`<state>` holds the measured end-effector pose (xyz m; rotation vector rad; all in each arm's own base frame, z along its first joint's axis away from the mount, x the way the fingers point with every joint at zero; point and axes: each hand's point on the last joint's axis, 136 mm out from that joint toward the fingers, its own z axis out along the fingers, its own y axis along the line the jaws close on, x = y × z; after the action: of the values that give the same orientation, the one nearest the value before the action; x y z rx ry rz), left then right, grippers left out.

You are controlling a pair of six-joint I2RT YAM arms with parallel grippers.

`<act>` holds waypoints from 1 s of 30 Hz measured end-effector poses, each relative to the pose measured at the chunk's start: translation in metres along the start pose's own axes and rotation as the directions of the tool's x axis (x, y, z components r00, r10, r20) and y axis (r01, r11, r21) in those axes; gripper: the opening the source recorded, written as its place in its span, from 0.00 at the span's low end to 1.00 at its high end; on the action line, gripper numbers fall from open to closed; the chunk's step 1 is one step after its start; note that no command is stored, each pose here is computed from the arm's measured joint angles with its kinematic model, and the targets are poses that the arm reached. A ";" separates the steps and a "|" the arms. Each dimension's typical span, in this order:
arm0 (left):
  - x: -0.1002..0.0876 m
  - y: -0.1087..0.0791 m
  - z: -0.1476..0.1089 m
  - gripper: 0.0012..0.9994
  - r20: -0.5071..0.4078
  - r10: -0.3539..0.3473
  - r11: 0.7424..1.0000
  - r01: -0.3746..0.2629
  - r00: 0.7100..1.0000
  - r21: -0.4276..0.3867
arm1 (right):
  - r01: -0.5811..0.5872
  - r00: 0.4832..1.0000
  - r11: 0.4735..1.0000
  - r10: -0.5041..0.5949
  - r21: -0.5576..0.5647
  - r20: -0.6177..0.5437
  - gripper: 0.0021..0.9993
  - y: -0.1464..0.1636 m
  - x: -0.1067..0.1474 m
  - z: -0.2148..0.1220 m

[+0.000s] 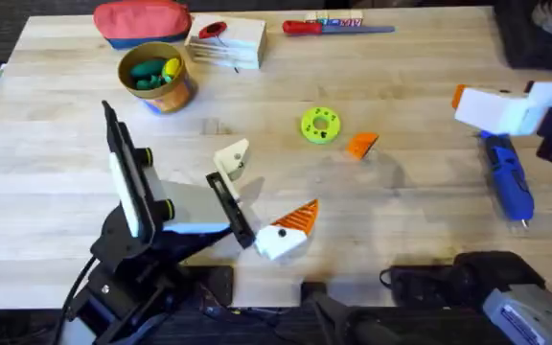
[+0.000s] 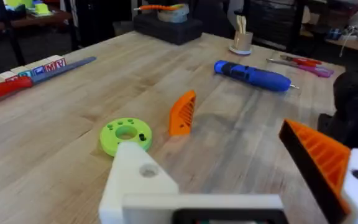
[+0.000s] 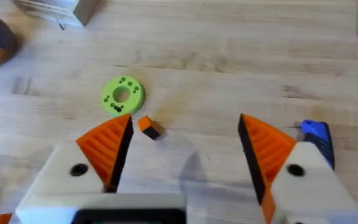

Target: Pick up the gripper from the table and insert it into the empty holder that is missing its gripper. Then pick up a screw, insert it into the mounting hole, and use the screwdriver to tighten it. Finally, clean up the table by picking up the vegetable and placing it into the bucket.

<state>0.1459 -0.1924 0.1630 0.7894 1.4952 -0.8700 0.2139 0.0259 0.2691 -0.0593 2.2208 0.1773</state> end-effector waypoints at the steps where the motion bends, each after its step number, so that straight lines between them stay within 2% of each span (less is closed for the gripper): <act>1: 0.000 0.000 0.000 0.99 0.000 0.000 1.000 0.000 1.000 0.000 | 0.000 1.000 1.000 0.000 0.000 0.000 0.99 0.000 0.000 0.000; 11: 0.000 0.000 0.000 0.99 0.000 0.000 1.000 0.000 1.000 0.000 | -0.001 1.000 1.000 0.001 -0.002 -0.001 0.99 0.000 0.000 0.000; 17: 0.000 0.000 0.000 0.99 0.000 0.000 1.000 0.000 1.000 0.000 | -0.030 0.998 0.996 0.024 -0.088 -0.066 0.99 0.015 0.014 0.001; 21: 0.000 0.000 0.000 0.99 0.000 0.000 1.000 0.000 1.000 0.000 | 0.031 0.977 0.983 -0.068 -0.179 -0.200 0.99 0.032 0.039 0.009; 25: 0.000 0.000 0.000 0.99 0.000 0.000 1.000 0.000 1.000 0.000 | 0.101 0.943 0.962 -0.174 -0.253 -0.283 0.99 0.046 0.052 0.025; 30: 0.000 0.000 0.000 0.99 0.000 0.000 1.000 0.000 1.000 0.000 | 0.131 0.909 0.955 -0.223 -0.266 -0.353 0.99 0.046 0.057 0.050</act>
<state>0.1459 -0.1924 0.1630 0.7892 1.4954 -0.8703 0.2136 0.0803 0.1985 -0.4636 2.5534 0.3543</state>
